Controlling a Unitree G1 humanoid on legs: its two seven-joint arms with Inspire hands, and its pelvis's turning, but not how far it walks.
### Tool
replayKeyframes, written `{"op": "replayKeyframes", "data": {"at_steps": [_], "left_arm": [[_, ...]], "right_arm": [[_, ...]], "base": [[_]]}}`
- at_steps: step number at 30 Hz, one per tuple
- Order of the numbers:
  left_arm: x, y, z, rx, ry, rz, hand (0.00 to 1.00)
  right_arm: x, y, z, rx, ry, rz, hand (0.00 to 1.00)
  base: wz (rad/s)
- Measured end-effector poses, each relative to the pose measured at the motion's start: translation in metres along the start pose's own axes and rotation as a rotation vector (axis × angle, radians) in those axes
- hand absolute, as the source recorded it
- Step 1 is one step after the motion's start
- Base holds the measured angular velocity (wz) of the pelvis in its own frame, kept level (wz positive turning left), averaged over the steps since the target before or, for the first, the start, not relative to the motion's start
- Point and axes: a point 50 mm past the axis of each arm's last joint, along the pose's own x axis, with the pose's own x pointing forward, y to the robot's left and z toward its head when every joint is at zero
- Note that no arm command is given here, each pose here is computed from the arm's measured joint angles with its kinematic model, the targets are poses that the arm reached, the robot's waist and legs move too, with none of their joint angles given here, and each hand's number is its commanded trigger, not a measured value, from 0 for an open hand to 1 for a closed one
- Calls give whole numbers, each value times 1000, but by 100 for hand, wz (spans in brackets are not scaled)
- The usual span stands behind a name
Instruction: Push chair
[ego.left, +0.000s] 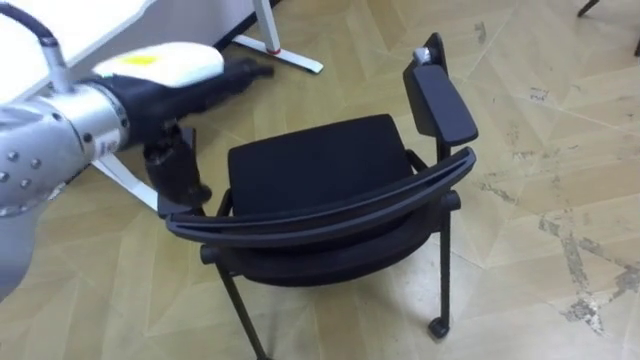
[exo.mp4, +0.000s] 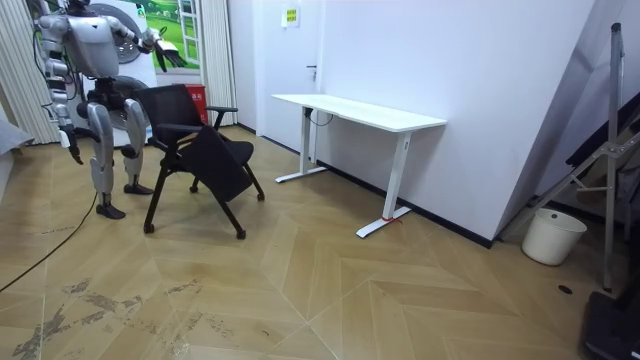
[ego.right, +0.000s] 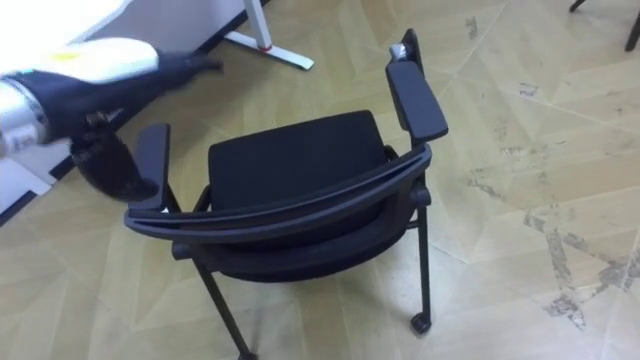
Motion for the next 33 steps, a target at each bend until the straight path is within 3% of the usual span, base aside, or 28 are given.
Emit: {"op": "replayKeyframes", "data": {"at_steps": [15,21,33], "left_arm": [[13,-32,8,-68,-32,-240,0],[17,-38,9,-73,-43,-277,0],[38,-62,0,-212,-43,-317,0]], "right_arm": [[0,1,0,-40,28,6,0],[1,5,5,-61,27,11,0],[1,4,1,-81,37,10,0]], "base": [[0],[0],[0]]}}
